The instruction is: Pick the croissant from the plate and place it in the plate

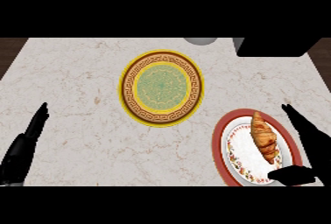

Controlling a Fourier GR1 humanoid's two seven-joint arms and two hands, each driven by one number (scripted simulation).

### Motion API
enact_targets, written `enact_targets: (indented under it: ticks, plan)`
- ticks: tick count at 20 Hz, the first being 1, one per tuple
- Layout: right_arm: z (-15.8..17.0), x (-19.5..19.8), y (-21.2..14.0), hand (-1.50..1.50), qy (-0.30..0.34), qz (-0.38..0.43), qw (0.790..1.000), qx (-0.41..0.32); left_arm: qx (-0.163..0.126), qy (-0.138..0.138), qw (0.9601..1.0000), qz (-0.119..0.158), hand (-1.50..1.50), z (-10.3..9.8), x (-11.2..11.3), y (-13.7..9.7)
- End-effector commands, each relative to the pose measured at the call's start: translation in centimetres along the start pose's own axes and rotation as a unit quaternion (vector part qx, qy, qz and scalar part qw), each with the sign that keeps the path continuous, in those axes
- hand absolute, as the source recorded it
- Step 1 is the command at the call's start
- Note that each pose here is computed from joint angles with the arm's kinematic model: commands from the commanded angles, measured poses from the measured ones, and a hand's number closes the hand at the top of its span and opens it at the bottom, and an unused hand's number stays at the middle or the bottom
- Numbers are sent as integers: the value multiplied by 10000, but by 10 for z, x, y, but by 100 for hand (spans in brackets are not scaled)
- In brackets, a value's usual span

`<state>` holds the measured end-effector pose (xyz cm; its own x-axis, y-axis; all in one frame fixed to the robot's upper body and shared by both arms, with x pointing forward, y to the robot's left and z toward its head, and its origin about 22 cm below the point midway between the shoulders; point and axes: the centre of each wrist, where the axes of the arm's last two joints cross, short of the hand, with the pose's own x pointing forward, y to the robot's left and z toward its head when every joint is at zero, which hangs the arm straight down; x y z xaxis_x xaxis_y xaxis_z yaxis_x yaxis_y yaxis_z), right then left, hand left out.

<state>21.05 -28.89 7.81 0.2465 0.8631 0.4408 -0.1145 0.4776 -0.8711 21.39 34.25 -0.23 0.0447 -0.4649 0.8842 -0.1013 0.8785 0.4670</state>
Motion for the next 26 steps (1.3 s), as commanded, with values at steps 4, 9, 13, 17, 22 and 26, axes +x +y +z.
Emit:
enact_targets:
  ticks: [4, 9, 13, 17, 22, 26]
  plan:
    - [-15, 7, -1, -150, -40, 46, 9992, 386, -23, 0, 10000, -12, 0, -2, -2, -15]
    - [-38, -19, 20, -150, 17, 111, 9980, 622, 59, 6, 10000, -49, 0, 11, -1, 5]
    - [-50, -13, 28, -150, 196, 292, 9966, 747, -24, -49, 10000, 29, 0, 23, -3, -3]
    - [-55, -10, 36, -150, 188, 113, 9977, 641, 30, 13, 10000, -36, 0, -9, -3, -3]
    - [-45, -34, 67, -150, 155, 152, 9971, 729, 3, -13, 10000, 4, 0, 7, 6, -7]
    - [-62, -29, 44, 150, -225, -17, 9975, 664, 21, 39, 10000, -45, 0, 7, 15, -5]
